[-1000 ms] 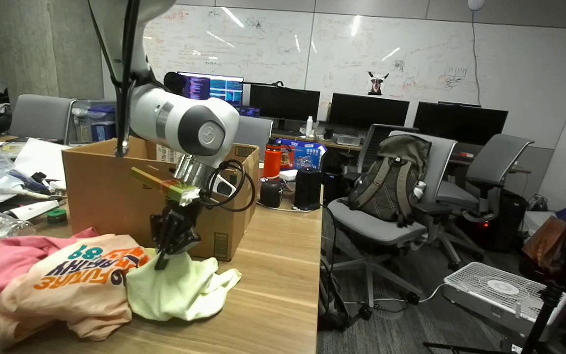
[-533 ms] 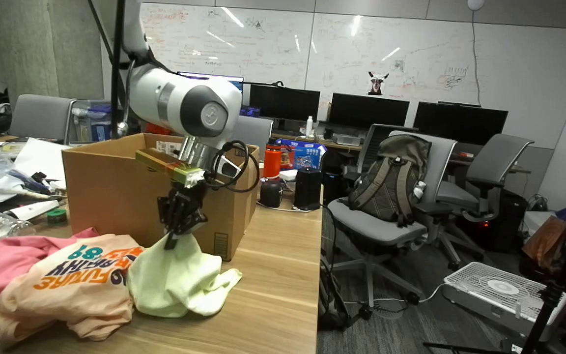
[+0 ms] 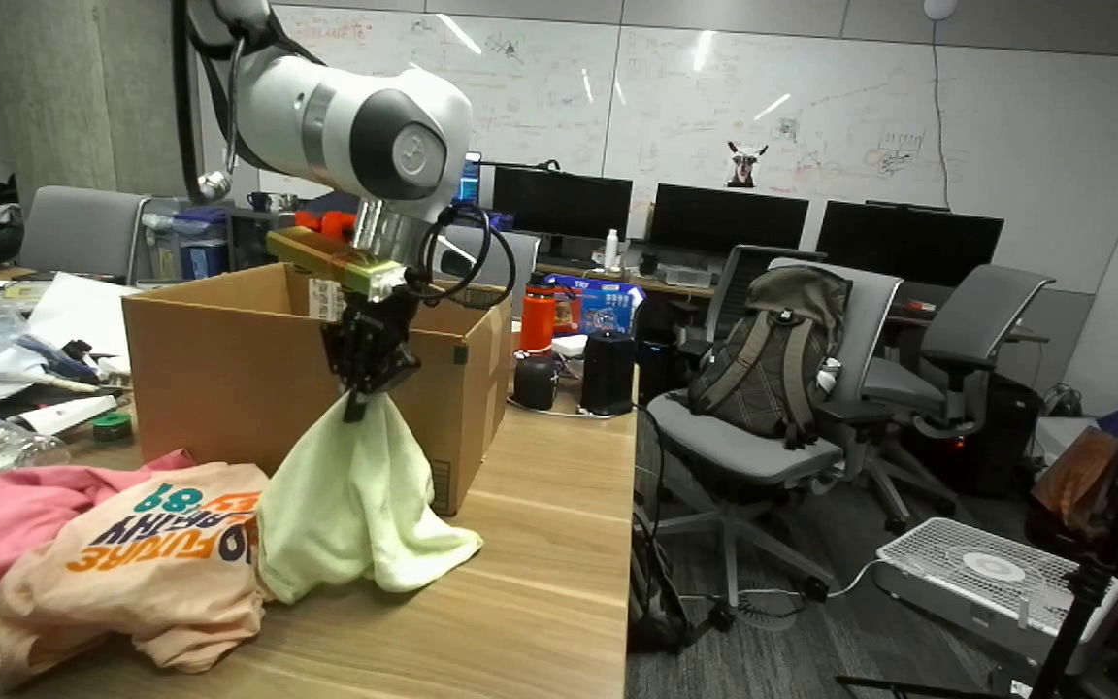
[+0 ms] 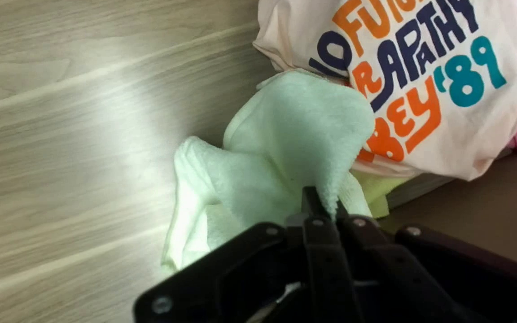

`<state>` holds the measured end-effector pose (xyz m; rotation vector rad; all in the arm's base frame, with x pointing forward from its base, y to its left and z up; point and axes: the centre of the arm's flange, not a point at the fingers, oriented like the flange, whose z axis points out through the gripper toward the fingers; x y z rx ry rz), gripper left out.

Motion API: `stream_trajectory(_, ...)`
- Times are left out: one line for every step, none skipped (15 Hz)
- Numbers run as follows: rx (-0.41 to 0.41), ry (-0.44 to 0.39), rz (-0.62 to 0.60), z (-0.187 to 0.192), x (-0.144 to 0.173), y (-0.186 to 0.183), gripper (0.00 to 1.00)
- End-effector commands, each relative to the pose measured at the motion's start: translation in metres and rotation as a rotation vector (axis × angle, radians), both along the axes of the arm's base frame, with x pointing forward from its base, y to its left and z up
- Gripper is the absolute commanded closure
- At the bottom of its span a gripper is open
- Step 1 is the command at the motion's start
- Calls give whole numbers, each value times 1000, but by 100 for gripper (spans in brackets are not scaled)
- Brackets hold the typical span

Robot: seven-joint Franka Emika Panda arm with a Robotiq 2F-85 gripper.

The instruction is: Put the three objects into the cardboard box

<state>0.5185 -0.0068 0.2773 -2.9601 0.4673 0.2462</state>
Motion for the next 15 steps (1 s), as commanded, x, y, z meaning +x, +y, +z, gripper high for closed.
stream_trajectory(-41, -94, -19, 57, -4, 7, 99)
stream_trajectory(-52, -118, -22, 71, -4, 9, 99)
stream_trajectory(-64, -139, -19, 87, -3, 11, 99)
stream_trajectory(-78, -162, -18, 101, -2, 14, 99)
stream_trajectory(-95, -182, -16, 116, -1, 17, 99)
stream_trajectory(-115, -208, -13, 130, 1, 20, 99)
stream_trajectory(-130, -238, -8, 144, 1, 24, 99)
stream_trajectory(-152, -274, 3, 156, 3, 29, 99)
stream_trajectory(-162, -301, 8, 170, 4, 34, 99)
stream_trajectory(-178, -333, 17, 182, 6, 39, 99)
stream_trajectory(-187, -358, 23, 195, 8, 45, 99)
stream_trajectory(-195, -385, 28, 209, 10, 50, 99)
stream_trajectory(-206, -415, 38, 220, 11, 55, 99)
stream_trajectory(-212, -440, 46, 233, 14, 61, 99)
stream_trajectory(-218, -466, 56, 244, 16, 67, 99)
